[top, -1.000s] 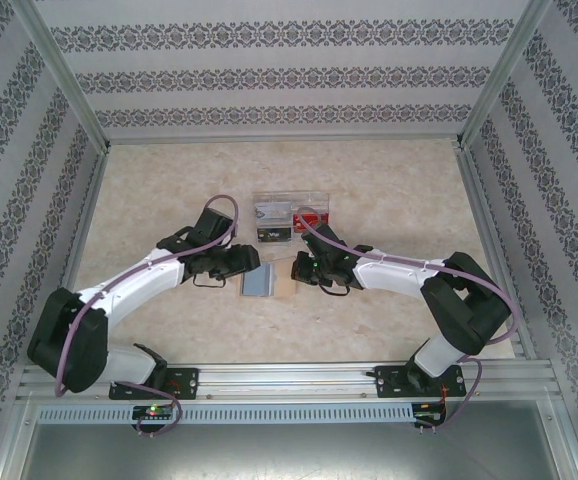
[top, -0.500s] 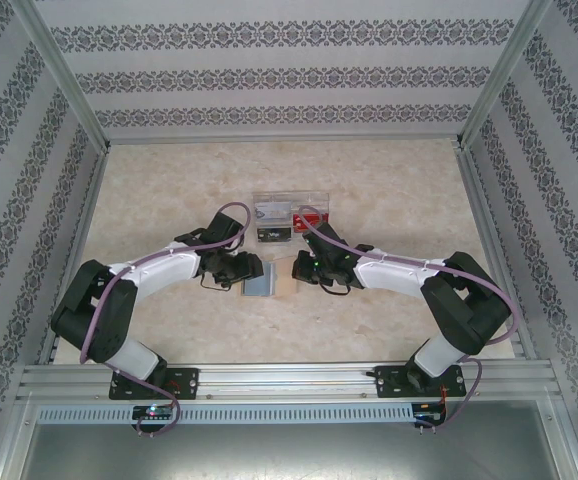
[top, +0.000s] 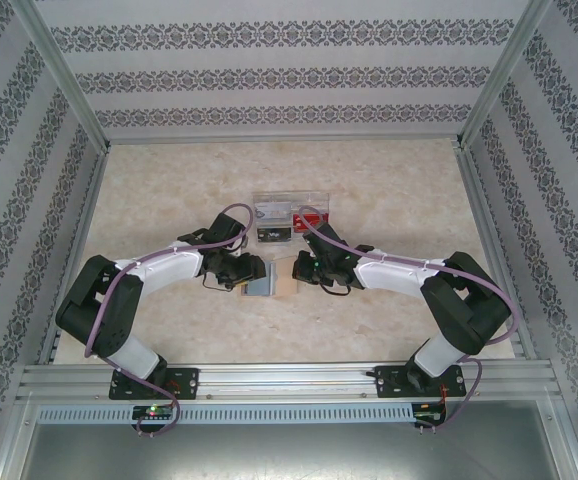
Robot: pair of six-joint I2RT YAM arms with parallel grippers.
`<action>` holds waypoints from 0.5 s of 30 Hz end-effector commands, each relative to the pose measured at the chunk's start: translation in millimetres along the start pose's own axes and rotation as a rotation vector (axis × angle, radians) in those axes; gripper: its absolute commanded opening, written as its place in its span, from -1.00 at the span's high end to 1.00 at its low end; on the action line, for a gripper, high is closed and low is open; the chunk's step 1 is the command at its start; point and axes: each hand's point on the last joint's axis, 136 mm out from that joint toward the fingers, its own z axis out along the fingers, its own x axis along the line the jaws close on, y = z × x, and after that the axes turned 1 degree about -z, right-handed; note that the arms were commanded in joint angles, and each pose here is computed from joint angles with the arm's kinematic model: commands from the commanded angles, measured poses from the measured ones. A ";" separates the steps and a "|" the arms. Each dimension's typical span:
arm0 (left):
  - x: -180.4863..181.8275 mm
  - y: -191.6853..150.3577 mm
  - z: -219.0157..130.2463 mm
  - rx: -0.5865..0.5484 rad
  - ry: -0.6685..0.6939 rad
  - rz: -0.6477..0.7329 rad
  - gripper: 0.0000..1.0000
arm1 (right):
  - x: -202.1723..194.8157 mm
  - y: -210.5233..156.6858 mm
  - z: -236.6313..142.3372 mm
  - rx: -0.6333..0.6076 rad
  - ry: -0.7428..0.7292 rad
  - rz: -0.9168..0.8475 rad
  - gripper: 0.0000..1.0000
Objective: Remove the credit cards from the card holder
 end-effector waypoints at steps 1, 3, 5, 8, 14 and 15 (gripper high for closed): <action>-21.9 -1.8 2.1 0.010 -0.099 0.060 -0.04 | -8.6 -1.7 4.7 0.007 -0.014 0.021 1.00; -22.4 -3.1 3.6 0.022 -0.100 0.062 -0.05 | -8.6 -1.6 4.7 0.007 -0.014 0.021 1.00; -27.0 -4.3 4.1 0.032 -0.120 0.068 -0.05 | -9.3 -1.9 4.8 0.007 -0.015 0.021 1.00; -32.7 -4.6 3.8 0.036 -0.135 0.078 -0.04 | -9.7 -2.4 5.0 0.008 -0.016 0.021 1.00; -59.8 -2.4 0.3 0.040 -0.202 0.126 -0.04 | -11.4 -2.6 4.9 0.007 -0.019 0.024 1.00; -64.8 -1.4 -0.3 0.039 -0.213 0.134 -0.05 | -11.2 -2.6 4.7 0.006 -0.019 0.024 1.00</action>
